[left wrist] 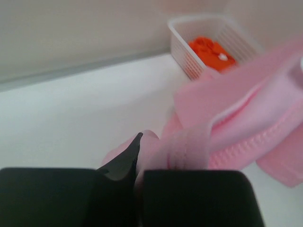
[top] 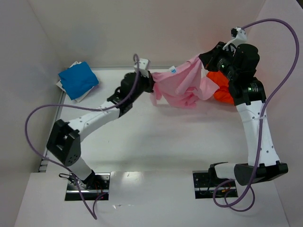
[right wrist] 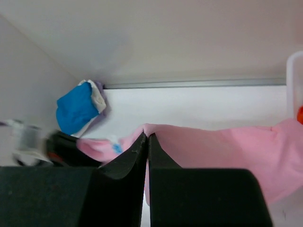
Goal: Fold and stack the t-shirts
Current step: Move the tshirt to the center of the board
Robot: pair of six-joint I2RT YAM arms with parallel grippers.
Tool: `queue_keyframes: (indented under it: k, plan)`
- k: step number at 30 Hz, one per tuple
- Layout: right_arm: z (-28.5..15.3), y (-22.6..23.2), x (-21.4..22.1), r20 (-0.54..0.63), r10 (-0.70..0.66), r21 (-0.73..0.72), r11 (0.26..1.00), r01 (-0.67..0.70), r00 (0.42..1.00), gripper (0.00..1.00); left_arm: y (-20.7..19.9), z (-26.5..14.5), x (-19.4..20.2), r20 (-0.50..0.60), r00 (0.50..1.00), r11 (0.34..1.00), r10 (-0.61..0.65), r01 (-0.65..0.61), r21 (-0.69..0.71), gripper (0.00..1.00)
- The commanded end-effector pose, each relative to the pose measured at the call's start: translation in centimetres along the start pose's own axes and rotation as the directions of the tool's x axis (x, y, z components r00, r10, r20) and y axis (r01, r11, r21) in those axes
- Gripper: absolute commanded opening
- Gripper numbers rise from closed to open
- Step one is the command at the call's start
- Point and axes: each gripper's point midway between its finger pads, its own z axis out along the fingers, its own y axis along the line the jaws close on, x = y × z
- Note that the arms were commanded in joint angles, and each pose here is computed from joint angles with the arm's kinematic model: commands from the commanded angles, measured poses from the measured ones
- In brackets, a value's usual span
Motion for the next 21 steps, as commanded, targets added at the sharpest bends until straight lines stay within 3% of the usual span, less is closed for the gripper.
queue_keyframes:
  k: [1, 6, 9, 11, 14, 18, 21]
  plan:
    - [0.0, -0.8, -0.3, 0.050, -0.040, 0.034, 0.999, 0.038, 0.998, 0.06, 2.3, -3.8, -9.7, 0.150, 0.987, 0.998, 0.050, -0.046, -0.031, 0.00]
    - [1.3, 3.3, 2.9, -0.050, 0.004, -0.215, 0.977, -0.014, 0.999, 0.04, 4.1, -9.7, -19.4, 0.281, 0.954, 0.991, 0.109, -0.083, -0.103, 0.00]
    - [0.9, 6.4, 3.4, -0.035, -0.022, -0.345, 0.939, 0.009, 0.999, 0.03, 4.8, -12.1, -22.6, 0.298, 0.941, 0.982, 0.161, -0.122, -0.145, 0.00]
    - [0.4, 7.5, 3.5, -0.029, -0.033, -0.395, 0.919, 0.019, 0.999, 0.03, 4.1, -14.5, -26.5, 0.334, 0.917, 0.971, 0.218, -0.168, -0.170, 0.00]
    - [-0.1, 6.7, 4.4, -0.047, -0.033, -0.362, 0.932, 0.014, 0.998, 0.03, 4.3, -15.2, -29.1, 0.337, 0.900, 0.952, 0.278, -0.210, -0.224, 0.00]
    - [-1.0, 4.2, 5.8, -0.061, -0.047, -0.228, 0.973, 0.032, 0.997, 0.03, 6.3, -12.7, -28.3, 0.264, 0.912, 0.924, 0.313, -0.228, -0.307, 0.00]
    - [-3.2, 4.2, 7.3, -0.098, -0.030, -0.232, 0.973, 0.006, 0.995, 0.03, 7.2, -10.6, -26.9, 0.217, 0.925, 0.917, 0.311, -0.232, -0.324, 0.01]
